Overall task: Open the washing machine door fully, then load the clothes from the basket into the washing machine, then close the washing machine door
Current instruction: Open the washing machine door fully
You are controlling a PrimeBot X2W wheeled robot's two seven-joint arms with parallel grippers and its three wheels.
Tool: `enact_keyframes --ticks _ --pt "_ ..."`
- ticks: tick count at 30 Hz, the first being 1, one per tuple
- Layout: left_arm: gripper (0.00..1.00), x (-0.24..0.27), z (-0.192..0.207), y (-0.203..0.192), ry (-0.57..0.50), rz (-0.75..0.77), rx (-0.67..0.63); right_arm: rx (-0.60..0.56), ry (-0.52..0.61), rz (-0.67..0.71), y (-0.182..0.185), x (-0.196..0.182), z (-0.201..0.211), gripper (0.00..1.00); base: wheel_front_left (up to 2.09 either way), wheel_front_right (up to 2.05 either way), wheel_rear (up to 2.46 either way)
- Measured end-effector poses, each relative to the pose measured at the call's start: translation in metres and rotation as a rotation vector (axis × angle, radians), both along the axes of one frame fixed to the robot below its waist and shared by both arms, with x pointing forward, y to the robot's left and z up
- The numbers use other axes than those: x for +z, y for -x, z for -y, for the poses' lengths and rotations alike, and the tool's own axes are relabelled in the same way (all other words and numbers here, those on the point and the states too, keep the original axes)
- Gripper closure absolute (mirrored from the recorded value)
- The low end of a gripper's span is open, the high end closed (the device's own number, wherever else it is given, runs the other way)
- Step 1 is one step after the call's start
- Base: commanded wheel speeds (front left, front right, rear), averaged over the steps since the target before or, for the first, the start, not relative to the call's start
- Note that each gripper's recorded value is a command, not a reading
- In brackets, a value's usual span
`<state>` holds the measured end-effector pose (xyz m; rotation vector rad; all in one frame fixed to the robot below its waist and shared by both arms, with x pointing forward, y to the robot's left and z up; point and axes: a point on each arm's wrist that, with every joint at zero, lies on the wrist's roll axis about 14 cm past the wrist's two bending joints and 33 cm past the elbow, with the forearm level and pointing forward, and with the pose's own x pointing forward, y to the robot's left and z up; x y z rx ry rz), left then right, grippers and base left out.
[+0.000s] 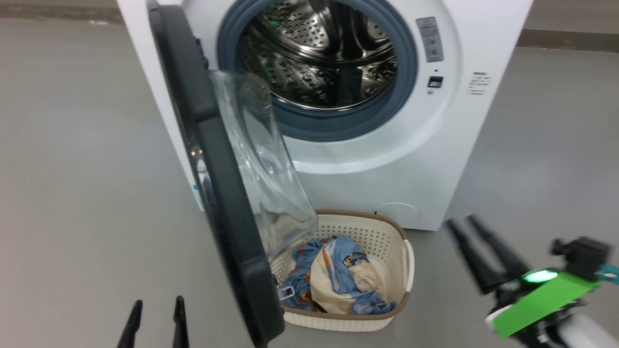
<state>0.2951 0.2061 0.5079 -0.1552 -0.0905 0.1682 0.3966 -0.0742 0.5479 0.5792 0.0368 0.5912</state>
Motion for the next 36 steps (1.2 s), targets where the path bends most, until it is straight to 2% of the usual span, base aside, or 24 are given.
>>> enact_keyframes --ticks 4,5,12,18,22,28,36 --pt "0.0 0.0 -0.001 -0.004 -0.005 0.0 -0.004 -0.185 0.038 0.094 -0.007 0.015 0.05 0.0 0.0 0.0 0.0" --pt "0.0 0.0 -0.001 -0.004 -0.005 0.0 -0.004 -0.185 0.038 0.094 -0.007 0.015 0.05 0.0 0.0 0.0 0.0" --pt "0.0 -0.009 0.008 -0.008 -0.01 -0.027 -0.05 -0.419 0.163 0.134 0.014 0.002 0.108 0.0 0.0 0.0 0.0" --pt "0.0 -0.009 0.006 -0.009 -0.012 -0.027 -0.052 -0.492 0.332 0.132 0.034 -0.016 0.13 0.0 0.0 0.0 0.0" --pt "0.0 -0.012 0.004 -0.007 -0.013 -0.038 -0.049 -0.527 0.402 0.108 0.046 -0.028 0.141 0.0 0.0 0.0 0.0" --pt "0.0 -0.014 0.004 -0.006 -0.014 -0.046 -0.05 -0.609 0.438 0.097 0.057 -0.032 0.156 0.0 0.0 0.0 0.0" --pt "0.0 -0.017 0.006 -0.008 -0.009 -0.056 -0.059 -0.625 0.47 0.048 0.068 -0.048 0.159 0.0 0.0 0.0 0.0"
